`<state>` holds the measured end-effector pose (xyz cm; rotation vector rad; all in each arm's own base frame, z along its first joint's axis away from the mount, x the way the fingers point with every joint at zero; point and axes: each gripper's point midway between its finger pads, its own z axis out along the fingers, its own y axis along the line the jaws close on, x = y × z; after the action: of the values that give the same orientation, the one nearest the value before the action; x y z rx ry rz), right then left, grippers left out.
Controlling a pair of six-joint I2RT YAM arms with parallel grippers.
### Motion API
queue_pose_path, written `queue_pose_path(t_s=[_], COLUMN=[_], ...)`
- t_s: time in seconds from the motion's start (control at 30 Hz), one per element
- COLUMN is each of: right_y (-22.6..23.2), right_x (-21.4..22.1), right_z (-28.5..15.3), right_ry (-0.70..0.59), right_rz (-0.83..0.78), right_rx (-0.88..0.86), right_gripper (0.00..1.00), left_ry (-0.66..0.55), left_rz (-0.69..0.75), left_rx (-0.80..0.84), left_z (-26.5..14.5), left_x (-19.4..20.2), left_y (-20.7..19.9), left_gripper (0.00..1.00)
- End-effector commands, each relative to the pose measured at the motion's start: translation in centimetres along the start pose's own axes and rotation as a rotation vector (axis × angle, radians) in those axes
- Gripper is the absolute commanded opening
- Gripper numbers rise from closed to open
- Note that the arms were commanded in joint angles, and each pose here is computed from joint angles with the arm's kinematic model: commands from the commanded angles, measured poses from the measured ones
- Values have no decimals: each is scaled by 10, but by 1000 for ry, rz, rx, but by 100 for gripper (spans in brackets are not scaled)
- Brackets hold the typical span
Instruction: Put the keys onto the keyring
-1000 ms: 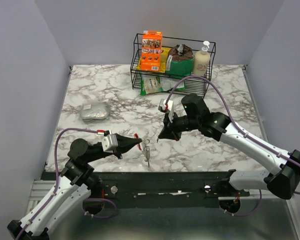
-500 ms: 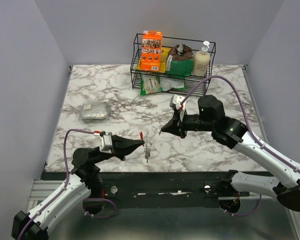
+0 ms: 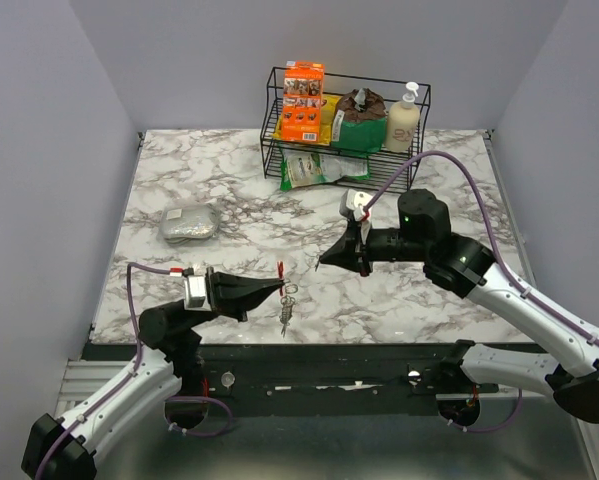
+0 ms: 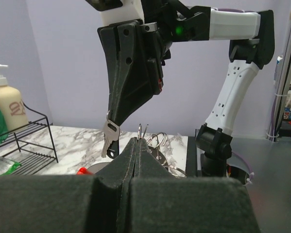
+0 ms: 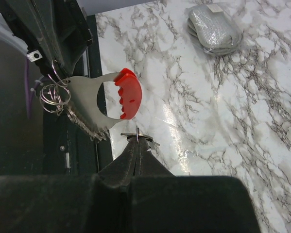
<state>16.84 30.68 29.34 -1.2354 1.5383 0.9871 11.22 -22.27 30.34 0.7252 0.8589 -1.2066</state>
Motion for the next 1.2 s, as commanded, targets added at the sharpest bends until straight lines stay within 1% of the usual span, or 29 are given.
queue_pose_path(t_s=[0.0, 0.33, 0.5, 0.83, 1.17], right_y=[10, 20, 23, 28, 37], right_x=[-26, -29, -32, -27, -26], right_z=[-7, -5, 0, 13, 15], right_ry=[-76, -78, -76, -39, -36], right_rz=[-72, -72, -67, -13, -3], right_rx=[-38, -111, -145, -222, -265], right_gripper=[1, 1, 1, 1, 1], left_ry=[-68, -14, -9, 33, 63], left_rz=[29, 26, 36, 33, 35], left_rx=[1, 27, 33, 7, -20], left_z=[3, 7, 8, 6, 6], left_x=[-15, -6, -8, -2, 2], left_y=[0, 0, -2, 2, 8], left_gripper=[0, 0, 0, 0, 0])
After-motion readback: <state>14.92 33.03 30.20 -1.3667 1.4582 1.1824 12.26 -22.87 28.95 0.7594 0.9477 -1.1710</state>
